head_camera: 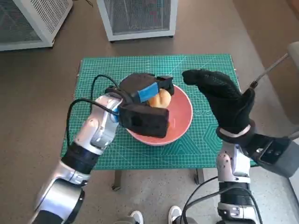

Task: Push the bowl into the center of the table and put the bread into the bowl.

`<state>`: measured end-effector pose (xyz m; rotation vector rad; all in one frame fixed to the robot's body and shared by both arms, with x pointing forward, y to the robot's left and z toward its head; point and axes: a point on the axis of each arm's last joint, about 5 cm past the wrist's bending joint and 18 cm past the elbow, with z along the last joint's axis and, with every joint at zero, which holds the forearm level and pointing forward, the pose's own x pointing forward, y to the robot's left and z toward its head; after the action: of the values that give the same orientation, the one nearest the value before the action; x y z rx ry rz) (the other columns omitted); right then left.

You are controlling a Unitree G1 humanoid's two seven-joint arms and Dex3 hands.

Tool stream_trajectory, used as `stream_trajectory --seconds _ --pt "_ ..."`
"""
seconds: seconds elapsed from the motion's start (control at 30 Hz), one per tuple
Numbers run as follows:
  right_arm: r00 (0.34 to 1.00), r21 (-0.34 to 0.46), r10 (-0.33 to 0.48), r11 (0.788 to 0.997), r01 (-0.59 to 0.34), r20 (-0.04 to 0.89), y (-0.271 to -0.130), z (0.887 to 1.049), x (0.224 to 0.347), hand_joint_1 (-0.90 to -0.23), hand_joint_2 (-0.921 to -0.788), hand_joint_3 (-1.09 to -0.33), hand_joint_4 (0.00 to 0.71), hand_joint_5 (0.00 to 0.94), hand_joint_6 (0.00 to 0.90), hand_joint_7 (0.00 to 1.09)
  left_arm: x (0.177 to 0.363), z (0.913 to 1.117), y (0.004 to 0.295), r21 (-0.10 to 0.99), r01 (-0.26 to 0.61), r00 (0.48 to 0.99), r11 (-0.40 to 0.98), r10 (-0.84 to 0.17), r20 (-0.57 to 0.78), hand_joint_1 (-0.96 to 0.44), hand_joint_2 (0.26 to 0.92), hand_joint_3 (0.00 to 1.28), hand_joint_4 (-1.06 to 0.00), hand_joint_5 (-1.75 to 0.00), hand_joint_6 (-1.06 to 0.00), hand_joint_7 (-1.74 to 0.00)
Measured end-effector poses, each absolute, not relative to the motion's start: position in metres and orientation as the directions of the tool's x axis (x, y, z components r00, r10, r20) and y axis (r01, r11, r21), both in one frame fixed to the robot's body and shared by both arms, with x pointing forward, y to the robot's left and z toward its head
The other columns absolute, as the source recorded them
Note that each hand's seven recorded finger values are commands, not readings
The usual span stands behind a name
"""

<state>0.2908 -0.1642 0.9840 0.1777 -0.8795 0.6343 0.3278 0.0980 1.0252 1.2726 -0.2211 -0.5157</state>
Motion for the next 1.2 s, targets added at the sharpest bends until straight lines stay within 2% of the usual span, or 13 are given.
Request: stream_trajectory --seconds 0.27,0.5,0.7,0.9,1.2 --pt "0.47 -0.107 0.442 0.805 -0.583 0.764 -0.165 0.984 0.291 -0.533 -0.921 -0.582 0.342 0.009 -0.001 0.64 0.328 1.025 0.1 0.954 0.229 0.861 0.196 -0.498 -0.104 -0.12 0.831 0.05 -0.21 0.0 -0.28 -0.21" --pt "0.471 -0.106 0.441 0.806 -0.582 0.764 -0.165 0.984 0.291 -0.535 -0.921 -0.58 0.343 0.009 -0.001 0.64 0.328 1.026 0.105 0.958 0.215 0.833 0.189 -0.547 -0.079 -0.34 0.818 0.03 -0.19 0.0 -0.26 -0.18" --pt "0.474 -0.103 0.437 0.808 -0.58 0.764 -0.165 0.984 0.291 -0.533 -0.921 -0.576 0.345 0.01 -0.001 0.64 0.327 1.029 0.115 0.958 0.196 0.825 0.21 -0.563 -0.046 -0.5 0.835 0.03 -0.18 0.0 -0.24 -0.16" --pt "0.481 -0.092 0.425 0.814 -0.574 0.767 -0.165 0.986 0.291 -0.53 -0.921 -0.562 0.349 0.011 0.001 0.65 0.323 1.038 0.129 0.931 0.183 0.827 0.316 -0.561 0.027 -0.56 0.869 0.03 -0.17 0.0 -0.22 -0.14" --pt "0.478 -0.086 0.408 0.823 -0.562 0.778 -0.166 0.996 0.294 -0.542 -0.921 -0.526 0.351 0.011 0.017 0.66 0.312 1.051 0.146 0.826 0.192 0.798 0.53 -0.574 0.183 -0.55 0.917 0.05 -0.15 0.0 -0.22 -0.12"
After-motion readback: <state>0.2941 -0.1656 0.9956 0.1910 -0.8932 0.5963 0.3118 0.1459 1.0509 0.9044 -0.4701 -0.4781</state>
